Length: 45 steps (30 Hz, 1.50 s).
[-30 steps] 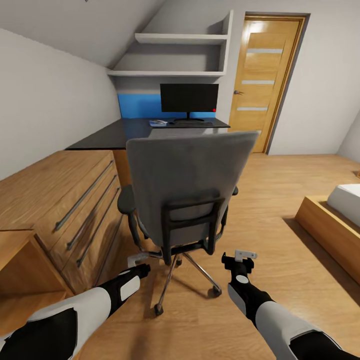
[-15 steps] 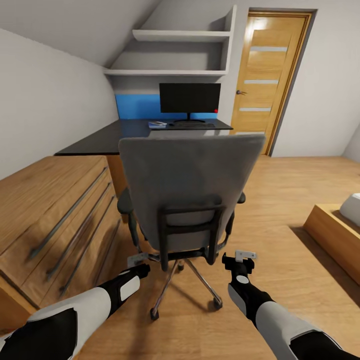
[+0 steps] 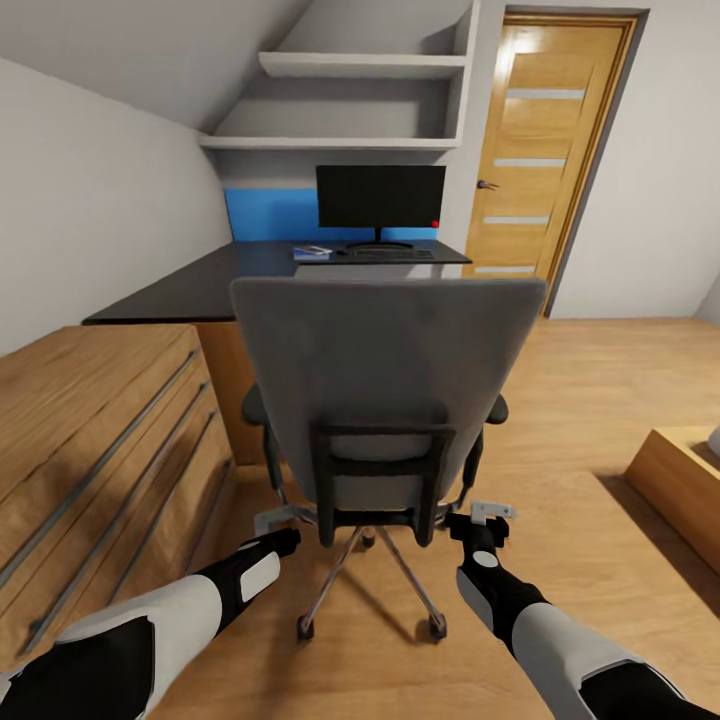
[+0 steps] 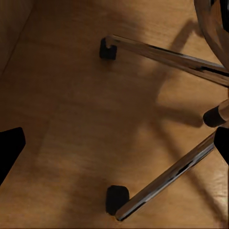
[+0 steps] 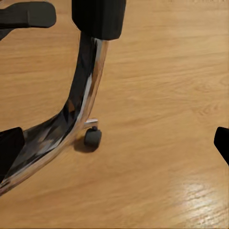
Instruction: In the bedroom, organize the workspace by keeping the computer under the desk, ensuring the monitor is on the desk, placing the keyboard on the desk next to the monitor, placing the mouse on the desk next to the keyboard, moving the folder from the swivel chair onto the desk next to the mouse, stacking the notebook on top of the folder with the pen on top of the notebook, and positioning the swivel chair next to the desk.
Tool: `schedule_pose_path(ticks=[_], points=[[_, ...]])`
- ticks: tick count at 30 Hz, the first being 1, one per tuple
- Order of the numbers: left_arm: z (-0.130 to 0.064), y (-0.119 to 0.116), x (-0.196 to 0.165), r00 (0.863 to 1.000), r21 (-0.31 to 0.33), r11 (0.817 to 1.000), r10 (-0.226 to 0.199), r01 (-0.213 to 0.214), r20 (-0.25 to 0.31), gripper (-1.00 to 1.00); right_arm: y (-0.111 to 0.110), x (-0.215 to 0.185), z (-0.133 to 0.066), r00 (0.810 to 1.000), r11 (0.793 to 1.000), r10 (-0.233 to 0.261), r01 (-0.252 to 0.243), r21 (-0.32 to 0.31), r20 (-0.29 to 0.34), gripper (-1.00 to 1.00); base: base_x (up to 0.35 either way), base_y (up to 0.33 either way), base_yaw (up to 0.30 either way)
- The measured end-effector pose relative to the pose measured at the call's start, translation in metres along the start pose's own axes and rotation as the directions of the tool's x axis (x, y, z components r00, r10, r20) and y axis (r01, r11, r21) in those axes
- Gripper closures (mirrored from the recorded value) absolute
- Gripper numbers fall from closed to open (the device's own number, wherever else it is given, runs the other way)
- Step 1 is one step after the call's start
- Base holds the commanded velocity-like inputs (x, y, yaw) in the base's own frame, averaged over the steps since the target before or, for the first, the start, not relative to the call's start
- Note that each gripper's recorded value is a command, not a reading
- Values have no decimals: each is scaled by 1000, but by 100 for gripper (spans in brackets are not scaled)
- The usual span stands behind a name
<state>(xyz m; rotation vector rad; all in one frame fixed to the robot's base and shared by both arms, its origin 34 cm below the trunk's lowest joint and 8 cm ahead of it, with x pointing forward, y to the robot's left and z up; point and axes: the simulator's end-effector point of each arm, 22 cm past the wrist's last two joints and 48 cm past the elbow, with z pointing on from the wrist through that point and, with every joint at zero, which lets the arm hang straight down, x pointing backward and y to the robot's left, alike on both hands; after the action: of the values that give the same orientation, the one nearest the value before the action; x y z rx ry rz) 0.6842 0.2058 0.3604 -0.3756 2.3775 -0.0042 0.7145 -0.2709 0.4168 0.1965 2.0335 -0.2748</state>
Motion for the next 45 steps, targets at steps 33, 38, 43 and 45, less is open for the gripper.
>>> schedule_pose_path(ticks=[33, 38, 43, 45], points=[[4, 0, 7, 1000, 0, 1000, 9, -9, -14, -100, -5, -1, 3, 999, 1000, 26, -26, 13, 31, -100, 311, -79, 51], [5, -1, 8, 1000, 3, 1000, 11, -11, -15, -100, -3, 0, 3, 999, 1000, 12, -13, 6, 31, -100, 51, -14, 24], [5, -1, 8, 1000, 0, 1000, 11, -11, -15, -100, -4, 0, 4, 999, 1000, 12, -13, 6, 31, -100, 7, -109, 3], [5, -2, 8, 1000, 3, 1000, 13, -13, -15, -100, -4, 0, 4, 999, 1000, 12, -12, 7, 31, -100, 1, -281, 1]])
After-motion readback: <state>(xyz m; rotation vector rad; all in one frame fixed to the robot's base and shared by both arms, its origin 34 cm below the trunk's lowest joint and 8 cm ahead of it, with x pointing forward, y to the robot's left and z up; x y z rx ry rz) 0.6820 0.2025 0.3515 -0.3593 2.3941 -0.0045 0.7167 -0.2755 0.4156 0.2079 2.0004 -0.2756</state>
